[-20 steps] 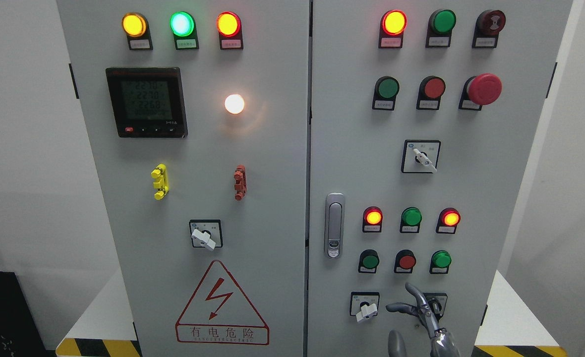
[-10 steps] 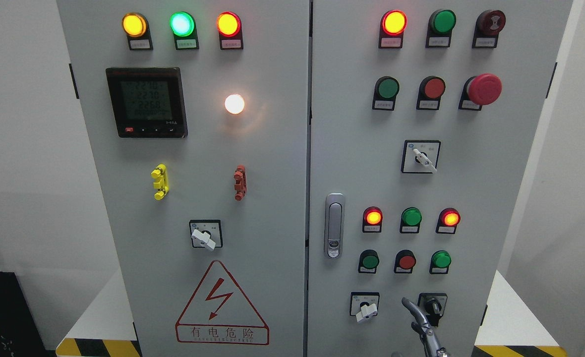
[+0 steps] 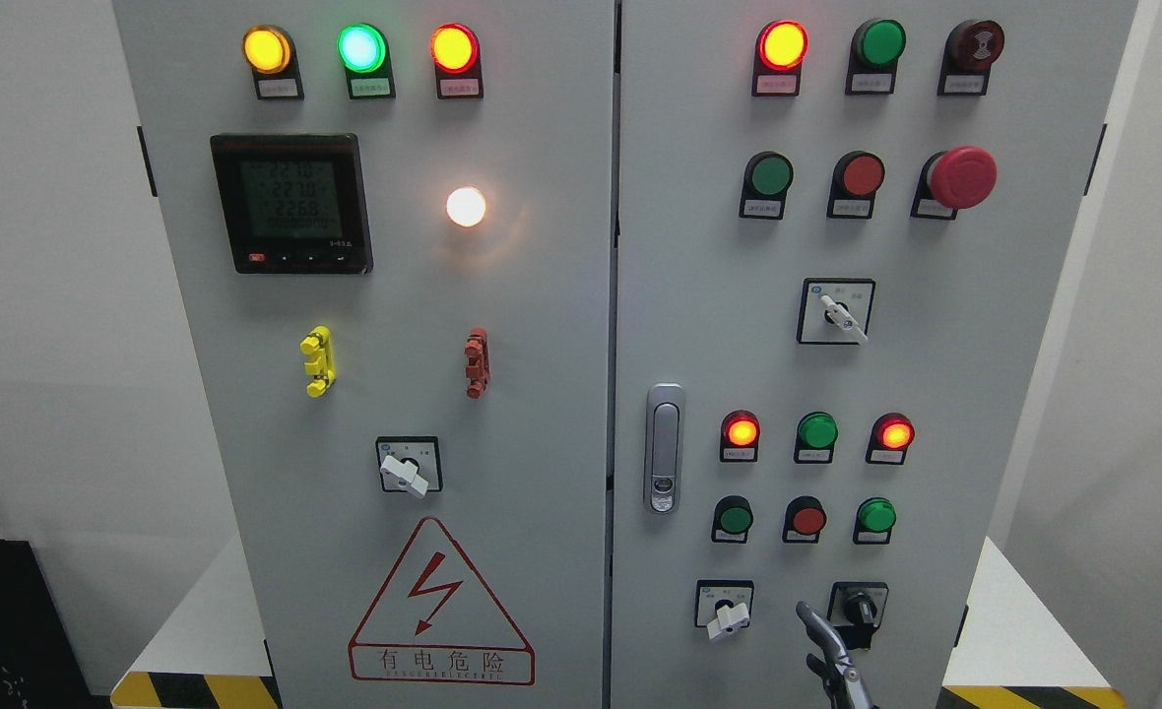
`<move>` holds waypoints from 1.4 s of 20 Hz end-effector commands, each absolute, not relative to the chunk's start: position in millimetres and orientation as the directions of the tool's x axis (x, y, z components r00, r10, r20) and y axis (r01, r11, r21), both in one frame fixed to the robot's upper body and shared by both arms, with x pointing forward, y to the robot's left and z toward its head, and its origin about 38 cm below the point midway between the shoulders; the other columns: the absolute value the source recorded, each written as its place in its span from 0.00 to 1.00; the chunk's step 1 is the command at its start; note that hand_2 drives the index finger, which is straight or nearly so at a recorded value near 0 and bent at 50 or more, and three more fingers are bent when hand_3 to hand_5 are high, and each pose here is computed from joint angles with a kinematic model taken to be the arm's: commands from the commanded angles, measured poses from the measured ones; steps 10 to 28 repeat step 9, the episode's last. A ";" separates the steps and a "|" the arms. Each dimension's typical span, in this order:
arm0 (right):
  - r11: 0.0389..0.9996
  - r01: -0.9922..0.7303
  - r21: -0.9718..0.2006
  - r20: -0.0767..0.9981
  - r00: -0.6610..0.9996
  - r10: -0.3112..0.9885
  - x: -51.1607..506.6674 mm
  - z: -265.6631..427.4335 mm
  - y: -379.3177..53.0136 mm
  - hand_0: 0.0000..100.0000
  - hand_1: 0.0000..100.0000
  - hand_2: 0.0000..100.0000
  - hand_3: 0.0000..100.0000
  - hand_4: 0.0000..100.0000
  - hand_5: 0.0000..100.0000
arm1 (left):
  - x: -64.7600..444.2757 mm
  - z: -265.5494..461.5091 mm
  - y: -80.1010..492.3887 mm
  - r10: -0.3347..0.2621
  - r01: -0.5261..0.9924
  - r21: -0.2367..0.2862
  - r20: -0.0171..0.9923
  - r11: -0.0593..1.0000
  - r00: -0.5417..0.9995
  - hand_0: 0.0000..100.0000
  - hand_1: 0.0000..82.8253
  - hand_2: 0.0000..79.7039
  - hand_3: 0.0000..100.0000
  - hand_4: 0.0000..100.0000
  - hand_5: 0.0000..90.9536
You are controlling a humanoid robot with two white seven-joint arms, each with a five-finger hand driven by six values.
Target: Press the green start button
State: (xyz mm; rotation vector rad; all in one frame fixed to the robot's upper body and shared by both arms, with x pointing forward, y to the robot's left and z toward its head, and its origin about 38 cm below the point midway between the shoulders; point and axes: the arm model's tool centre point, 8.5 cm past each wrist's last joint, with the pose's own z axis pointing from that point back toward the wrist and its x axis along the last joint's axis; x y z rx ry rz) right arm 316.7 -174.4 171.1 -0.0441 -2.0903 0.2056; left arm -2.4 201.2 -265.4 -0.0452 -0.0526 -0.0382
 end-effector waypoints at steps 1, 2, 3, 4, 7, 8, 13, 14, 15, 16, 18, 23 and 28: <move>0.989 -0.079 -0.126 0.860 -0.505 0.069 314.8 172.0 -169.0 0.00 0.12 0.00 0.00 0.00 0.00 | -2.3 -265.4 201.2 -0.037 0.039 -0.044 0.054 0.998 0.998 0.12 0.67 0.00 0.00 0.00 0.00; 0.989 -0.078 -0.126 0.861 -0.503 0.070 314.9 171.5 -169.4 0.00 0.12 0.00 0.00 0.00 0.00 | -2.3 -265.4 201.2 -0.037 0.039 -0.044 0.054 0.998 0.998 0.12 0.67 0.00 0.00 0.00 0.00; 0.989 -0.078 -0.128 0.861 -0.503 0.071 315.4 171.4 -169.6 0.00 0.12 0.00 0.00 0.00 0.00 | -2.3 -265.4 201.2 -0.037 0.039 -0.044 0.054 0.998 0.998 0.12 0.67 0.00 0.00 0.00 0.00; 0.989 -0.078 -0.128 0.861 -0.503 0.071 315.4 171.4 -169.6 0.00 0.12 0.00 0.00 0.00 0.00 | -2.3 -265.4 201.2 -0.037 0.039 -0.044 0.054 0.998 0.998 0.12 0.67 0.00 0.00 0.00 0.00; 0.989 -0.077 -0.128 0.861 -0.503 0.072 315.9 171.3 -170.1 0.00 0.12 0.00 0.00 0.00 0.00 | -2.3 -265.4 201.2 -0.037 0.039 -0.044 0.054 0.998 0.998 0.12 0.67 0.00 0.00 0.00 0.00; 0.989 -0.077 -0.128 0.861 -0.503 0.072 315.9 171.3 -170.1 0.00 0.12 0.00 0.00 0.00 0.00 | -2.3 -265.4 201.2 -0.037 0.039 -0.044 0.054 0.998 0.998 0.12 0.67 0.00 0.00 0.00 0.00; 0.989 -0.076 -0.128 0.862 -0.502 0.073 316.1 170.8 -170.5 0.00 0.12 0.00 0.00 0.00 0.00 | -2.3 -265.4 201.2 -0.037 0.039 -0.044 0.054 0.998 0.998 0.12 0.67 0.00 0.00 0.00 0.00; 0.989 -0.076 -0.128 0.862 -0.502 0.073 316.1 170.8 -170.5 0.00 0.12 0.00 0.00 0.00 0.00 | -2.3 -265.4 201.2 -0.037 0.039 -0.044 0.054 0.998 0.998 0.12 0.67 0.00 0.00 0.00 0.00; 0.989 -0.076 -0.128 0.862 -0.502 0.073 316.1 170.8 -170.5 0.00 0.12 0.00 0.00 0.00 0.00 | -2.3 -265.4 201.2 -0.037 0.039 -0.044 0.054 0.998 0.998 0.12 0.67 0.00 0.00 0.00 0.00; 0.989 -0.076 -0.128 0.862 -0.502 0.073 316.1 170.8 -170.5 0.00 0.12 0.00 0.00 0.00 0.00 | -2.3 -265.4 201.2 -0.037 0.039 -0.044 0.054 0.998 0.998 0.12 0.67 0.00 0.00 0.00 0.00; 0.989 -0.076 -0.128 0.862 -0.502 0.073 316.1 170.8 -170.5 0.00 0.12 0.00 0.00 0.00 0.00 | -2.3 -265.4 201.2 -0.037 0.039 -0.044 0.054 0.998 0.998 0.12 0.67 0.00 0.00 0.00 0.00; 0.989 -0.076 -0.128 0.862 -0.502 0.073 316.1 170.8 -170.5 0.00 0.12 0.00 0.00 0.00 0.00 | -2.3 -265.4 201.2 -0.037 0.039 -0.044 0.054 0.998 0.998 0.12 0.67 0.00 0.00 0.00 0.00; 0.989 -0.076 -0.128 0.862 -0.502 0.073 316.1 170.8 -170.5 0.00 0.12 0.00 0.00 0.00 0.00 | -2.3 -265.4 201.2 -0.037 0.039 -0.044 0.054 0.998 0.998 0.12 0.67 0.00 0.00 0.00 0.00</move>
